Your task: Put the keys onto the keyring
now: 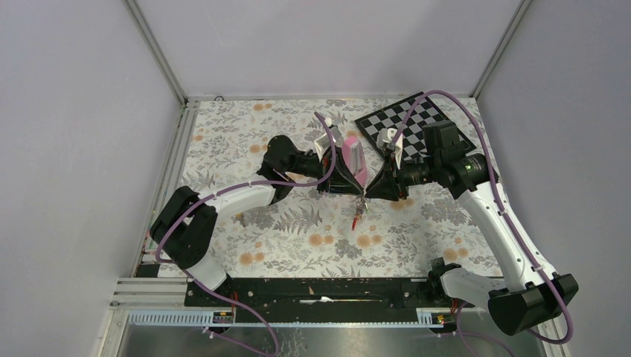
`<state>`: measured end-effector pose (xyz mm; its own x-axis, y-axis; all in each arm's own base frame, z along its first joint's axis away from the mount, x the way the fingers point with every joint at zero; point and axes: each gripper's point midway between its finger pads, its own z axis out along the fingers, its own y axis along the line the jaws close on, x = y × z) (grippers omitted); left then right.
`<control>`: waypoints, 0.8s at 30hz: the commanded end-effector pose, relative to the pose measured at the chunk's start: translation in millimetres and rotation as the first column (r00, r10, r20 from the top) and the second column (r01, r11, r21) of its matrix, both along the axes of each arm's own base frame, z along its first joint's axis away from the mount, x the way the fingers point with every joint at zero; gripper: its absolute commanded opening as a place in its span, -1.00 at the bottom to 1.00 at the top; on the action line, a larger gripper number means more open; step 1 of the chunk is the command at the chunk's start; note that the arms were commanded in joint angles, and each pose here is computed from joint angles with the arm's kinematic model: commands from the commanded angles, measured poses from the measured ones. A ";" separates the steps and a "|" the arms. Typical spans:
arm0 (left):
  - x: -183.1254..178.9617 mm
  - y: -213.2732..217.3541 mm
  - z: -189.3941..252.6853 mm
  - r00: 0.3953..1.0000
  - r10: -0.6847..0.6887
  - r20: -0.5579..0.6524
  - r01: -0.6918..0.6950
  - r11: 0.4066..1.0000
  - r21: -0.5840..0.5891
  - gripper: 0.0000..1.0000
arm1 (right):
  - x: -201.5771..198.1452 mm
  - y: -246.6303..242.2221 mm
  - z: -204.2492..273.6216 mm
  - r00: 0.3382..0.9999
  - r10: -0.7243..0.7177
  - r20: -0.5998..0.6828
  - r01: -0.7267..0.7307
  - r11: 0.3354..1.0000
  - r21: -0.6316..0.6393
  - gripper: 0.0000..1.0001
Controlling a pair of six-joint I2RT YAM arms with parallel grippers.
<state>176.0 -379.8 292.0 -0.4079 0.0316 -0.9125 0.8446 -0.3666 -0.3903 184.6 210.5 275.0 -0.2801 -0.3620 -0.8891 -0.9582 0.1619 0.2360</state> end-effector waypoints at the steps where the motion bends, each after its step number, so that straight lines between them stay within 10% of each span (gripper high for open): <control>1: -1.2 -0.5 17.5 0.998 0.007 0.068 -0.003 0.998 -0.064 -1.00 | 5.3 2.9 0.8 1.000 -0.006 0.010 0.006 1.000 0.021 -0.54; 20: 4.0 -1.0 10.5 0.997 0.018 0.077 -0.014 0.999 -0.045 -1.00 | 4.8 -0.6 5.9 0.999 -0.012 0.036 0.012 1.000 0.002 -1.00; 24: 19.6 -0.4 3.7 0.993 0.051 0.108 -0.055 0.998 0.031 -0.50 | 16.3 -14.0 -1.1 0.994 -0.092 0.062 0.098 0.990 -0.103 -1.00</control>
